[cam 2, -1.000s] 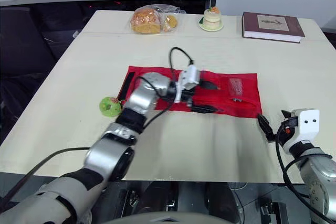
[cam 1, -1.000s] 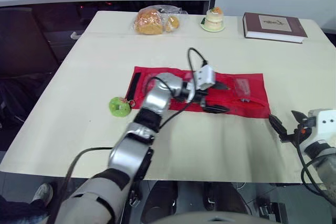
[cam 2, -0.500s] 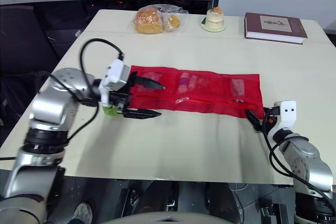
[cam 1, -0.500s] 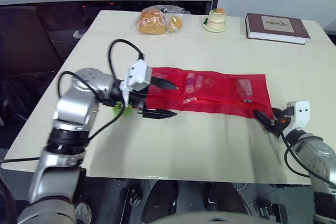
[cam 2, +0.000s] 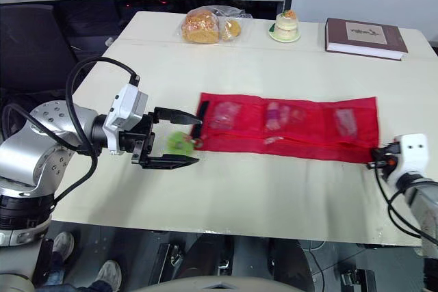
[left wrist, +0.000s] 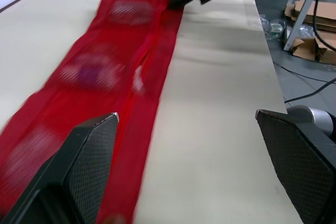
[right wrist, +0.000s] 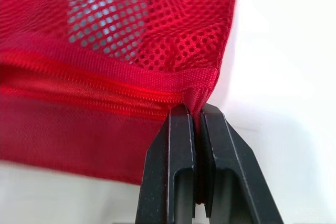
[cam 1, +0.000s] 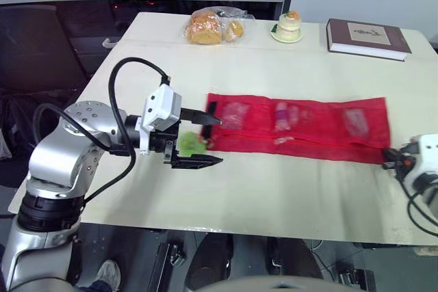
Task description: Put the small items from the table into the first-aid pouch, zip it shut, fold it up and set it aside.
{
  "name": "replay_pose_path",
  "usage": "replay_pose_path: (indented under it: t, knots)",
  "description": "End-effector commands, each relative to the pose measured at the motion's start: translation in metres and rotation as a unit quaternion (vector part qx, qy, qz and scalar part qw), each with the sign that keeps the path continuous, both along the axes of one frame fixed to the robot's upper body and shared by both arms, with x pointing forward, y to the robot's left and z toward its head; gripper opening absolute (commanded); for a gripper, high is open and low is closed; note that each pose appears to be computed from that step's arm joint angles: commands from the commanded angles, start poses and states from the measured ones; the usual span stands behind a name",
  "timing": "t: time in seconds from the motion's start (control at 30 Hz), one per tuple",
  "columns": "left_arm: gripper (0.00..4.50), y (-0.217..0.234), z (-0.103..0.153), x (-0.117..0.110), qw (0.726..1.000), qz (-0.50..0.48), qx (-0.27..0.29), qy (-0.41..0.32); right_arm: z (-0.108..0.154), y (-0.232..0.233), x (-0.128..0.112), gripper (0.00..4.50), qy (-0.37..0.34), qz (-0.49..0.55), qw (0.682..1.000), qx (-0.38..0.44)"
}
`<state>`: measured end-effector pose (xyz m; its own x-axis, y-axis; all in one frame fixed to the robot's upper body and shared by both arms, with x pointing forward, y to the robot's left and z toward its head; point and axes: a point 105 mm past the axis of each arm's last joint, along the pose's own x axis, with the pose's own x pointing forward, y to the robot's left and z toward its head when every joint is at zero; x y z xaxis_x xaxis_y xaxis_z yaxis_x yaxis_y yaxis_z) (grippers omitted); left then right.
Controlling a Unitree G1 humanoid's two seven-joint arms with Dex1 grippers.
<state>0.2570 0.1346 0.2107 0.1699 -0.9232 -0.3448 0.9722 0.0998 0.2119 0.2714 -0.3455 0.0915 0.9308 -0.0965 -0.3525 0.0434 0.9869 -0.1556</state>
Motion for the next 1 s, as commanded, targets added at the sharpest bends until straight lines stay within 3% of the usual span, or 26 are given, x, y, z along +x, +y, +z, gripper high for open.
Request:
replay_pose_path:
  t: [0.03, 0.07, 0.1, 0.17, 0.37, 0.5, 0.73, 1.0]
  knots:
    - [4.50, -0.005, 0.014, -0.004, 1.000, -0.016, -0.007, -0.024, 0.018, -0.027, -0.007, 0.02, -0.021, -0.039, 0.997, -0.055]
    - [4.50, -0.006, 0.015, -0.003, 0.999, -0.017, -0.011, -0.025, 0.020, -0.028, -0.007, 0.52, -0.025, -0.041, 0.997, -0.059]
    - [4.50, -0.007, 0.016, -0.002, 0.999, -0.018, -0.015, -0.024, 0.022, -0.029, -0.008, 0.67, -0.028, -0.040, 0.997, -0.063]
    - [4.50, -0.007, 0.017, 0.001, 0.999, -0.018, -0.020, -0.022, 0.027, -0.027, -0.010, 1.39, -0.034, -0.030, 0.997, -0.070]
    - [4.50, 0.000, 0.006, 0.015, 0.999, 0.027, -0.026, -0.006, 0.054, -0.019, -0.030, 4.39, -0.044, 0.035, 0.995, -0.083]
    - [4.50, 0.011, 0.000, 0.026, 0.996, 0.070, -0.054, 0.032, 0.067, 0.006, -0.048, 4.47, -0.029, 0.143, 0.986, -0.078]
    - [4.50, 0.026, -0.020, 0.065, 0.966, 0.185, -0.124, 0.129, 0.105, 0.083, -0.066, 4.47, -0.087, 0.342, 0.935, -0.007]
    - [4.50, 0.017, -0.045, 0.099, 0.920, 0.257, -0.168, 0.243, 0.132, 0.128, -0.060, 4.47, -0.141, 0.411, 0.900, 0.015]
